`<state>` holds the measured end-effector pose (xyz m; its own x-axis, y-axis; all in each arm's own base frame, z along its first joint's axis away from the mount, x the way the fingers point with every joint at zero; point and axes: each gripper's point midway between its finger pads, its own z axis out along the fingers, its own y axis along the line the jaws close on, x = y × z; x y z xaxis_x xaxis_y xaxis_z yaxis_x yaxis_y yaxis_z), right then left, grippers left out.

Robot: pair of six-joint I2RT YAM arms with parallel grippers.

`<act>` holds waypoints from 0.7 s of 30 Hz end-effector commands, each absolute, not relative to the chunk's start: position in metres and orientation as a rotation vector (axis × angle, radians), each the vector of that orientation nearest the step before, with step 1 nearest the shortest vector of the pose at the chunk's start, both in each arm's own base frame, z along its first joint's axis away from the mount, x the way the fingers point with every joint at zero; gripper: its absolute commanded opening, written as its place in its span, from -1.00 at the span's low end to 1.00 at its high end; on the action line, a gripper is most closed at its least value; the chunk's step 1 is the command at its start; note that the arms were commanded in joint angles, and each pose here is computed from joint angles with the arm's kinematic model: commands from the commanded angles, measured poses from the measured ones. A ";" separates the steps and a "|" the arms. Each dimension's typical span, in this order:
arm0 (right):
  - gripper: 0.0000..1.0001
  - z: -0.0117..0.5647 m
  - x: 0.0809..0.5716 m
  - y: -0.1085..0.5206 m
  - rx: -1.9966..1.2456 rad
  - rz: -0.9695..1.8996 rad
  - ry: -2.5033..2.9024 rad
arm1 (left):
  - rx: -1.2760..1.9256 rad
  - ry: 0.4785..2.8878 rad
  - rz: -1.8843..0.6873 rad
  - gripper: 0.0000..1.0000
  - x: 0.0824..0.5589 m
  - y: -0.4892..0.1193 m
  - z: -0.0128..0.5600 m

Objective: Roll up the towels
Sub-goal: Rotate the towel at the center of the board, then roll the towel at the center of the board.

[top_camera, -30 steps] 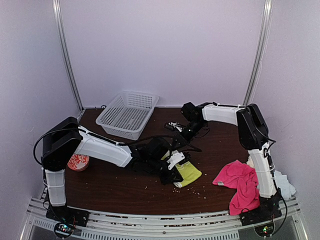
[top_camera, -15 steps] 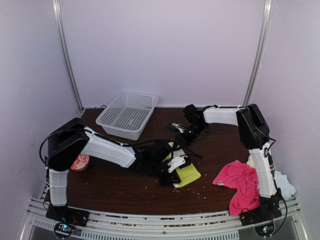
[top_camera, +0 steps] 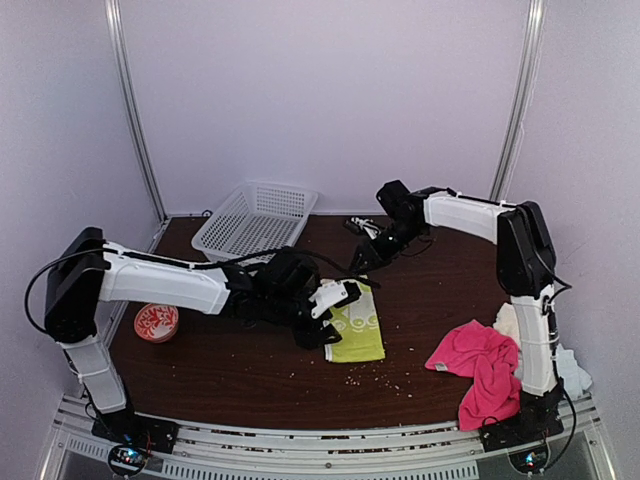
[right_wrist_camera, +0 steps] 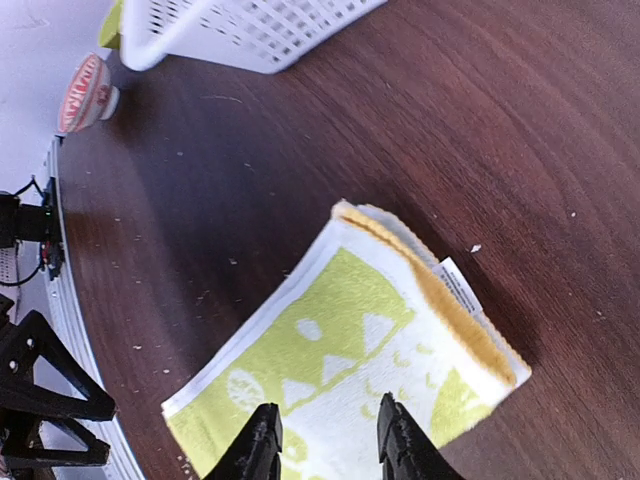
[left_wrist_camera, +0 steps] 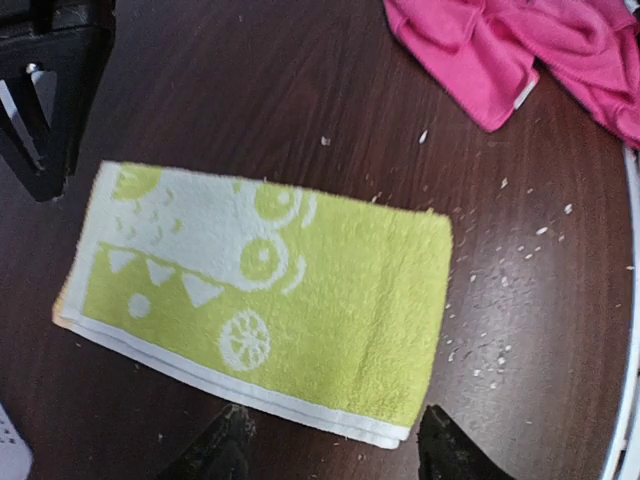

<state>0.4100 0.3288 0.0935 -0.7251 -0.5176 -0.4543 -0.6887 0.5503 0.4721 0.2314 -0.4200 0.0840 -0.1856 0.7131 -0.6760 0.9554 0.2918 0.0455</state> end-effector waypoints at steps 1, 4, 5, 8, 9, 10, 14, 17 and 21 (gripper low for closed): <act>-0.31 0.175 0.397 0.308 -1.020 1.010 2.358 | 1.490 1.784 -0.480 0.20 0.227 -0.422 0.135; -0.31 0.187 0.391 0.286 -1.023 0.950 2.333 | 1.569 1.780 -0.456 0.18 0.222 -0.420 0.127; -0.31 0.191 0.390 0.280 -1.015 0.928 2.315 | 1.601 1.777 -0.457 0.16 0.219 -0.421 0.123; -0.30 0.197 0.381 0.261 -0.978 0.895 2.264 | 1.678 1.768 -0.448 0.07 0.214 -0.427 0.110; -0.29 0.197 0.378 0.256 -0.970 0.883 2.248 | 1.700 1.769 -0.448 0.05 0.212 -0.430 0.104; -0.28 0.199 0.375 0.252 -0.965 0.865 2.232 | 1.717 1.768 -0.455 0.03 0.210 -0.434 0.100; -0.26 0.191 0.360 0.239 -0.969 0.809 2.235 | 1.771 1.766 -0.462 0.02 0.205 -0.447 0.079; -0.26 0.185 0.350 0.235 -0.979 0.802 2.254 | 1.800 1.768 -0.448 0.02 0.204 -0.450 0.064; -0.26 0.176 0.344 0.229 -0.991 0.776 2.279 | 1.823 1.777 -0.443 0.00 0.203 -0.451 0.049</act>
